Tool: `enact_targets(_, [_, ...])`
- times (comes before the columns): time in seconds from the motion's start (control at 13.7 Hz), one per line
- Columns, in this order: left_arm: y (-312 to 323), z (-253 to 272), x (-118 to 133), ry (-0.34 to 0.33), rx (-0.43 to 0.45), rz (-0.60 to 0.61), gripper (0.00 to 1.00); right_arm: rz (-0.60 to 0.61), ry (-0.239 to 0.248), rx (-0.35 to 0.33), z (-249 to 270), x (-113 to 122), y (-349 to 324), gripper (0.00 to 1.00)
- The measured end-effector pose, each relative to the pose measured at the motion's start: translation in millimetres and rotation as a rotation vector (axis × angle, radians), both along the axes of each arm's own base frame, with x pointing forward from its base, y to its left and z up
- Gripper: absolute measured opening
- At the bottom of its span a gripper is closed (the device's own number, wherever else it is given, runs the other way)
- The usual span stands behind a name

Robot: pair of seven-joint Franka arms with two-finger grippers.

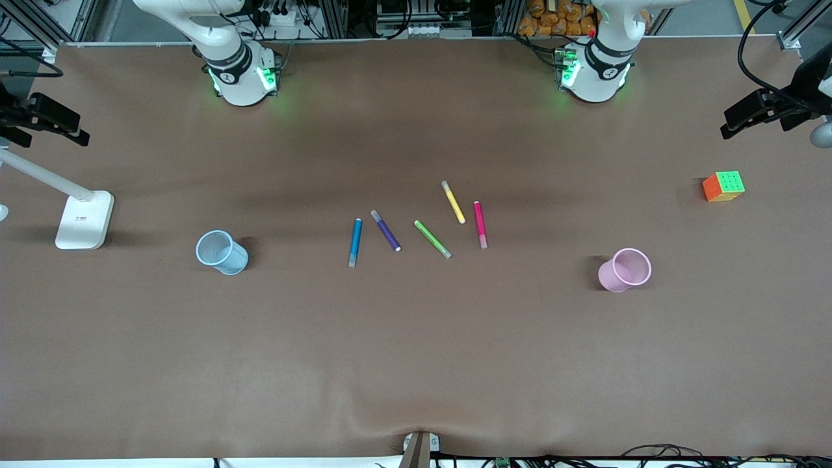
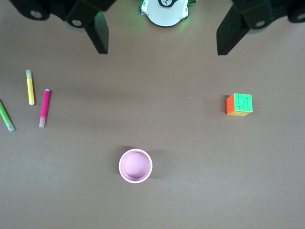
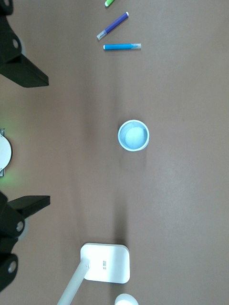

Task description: Place pink and blue markers in matching cups

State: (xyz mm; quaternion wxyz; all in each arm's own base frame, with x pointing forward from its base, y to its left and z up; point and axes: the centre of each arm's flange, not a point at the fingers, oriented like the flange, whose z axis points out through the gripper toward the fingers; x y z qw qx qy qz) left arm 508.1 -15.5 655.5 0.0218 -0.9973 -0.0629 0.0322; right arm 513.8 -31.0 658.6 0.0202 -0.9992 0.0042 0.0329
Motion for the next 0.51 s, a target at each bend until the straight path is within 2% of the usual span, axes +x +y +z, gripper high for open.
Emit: enact_targets(0.51, [-3.0,1.2,8.0,-0.005,-0.002,-0.007,1.00,0.002,0.000,0.000,-0.1,0.1,0.9,1.00])
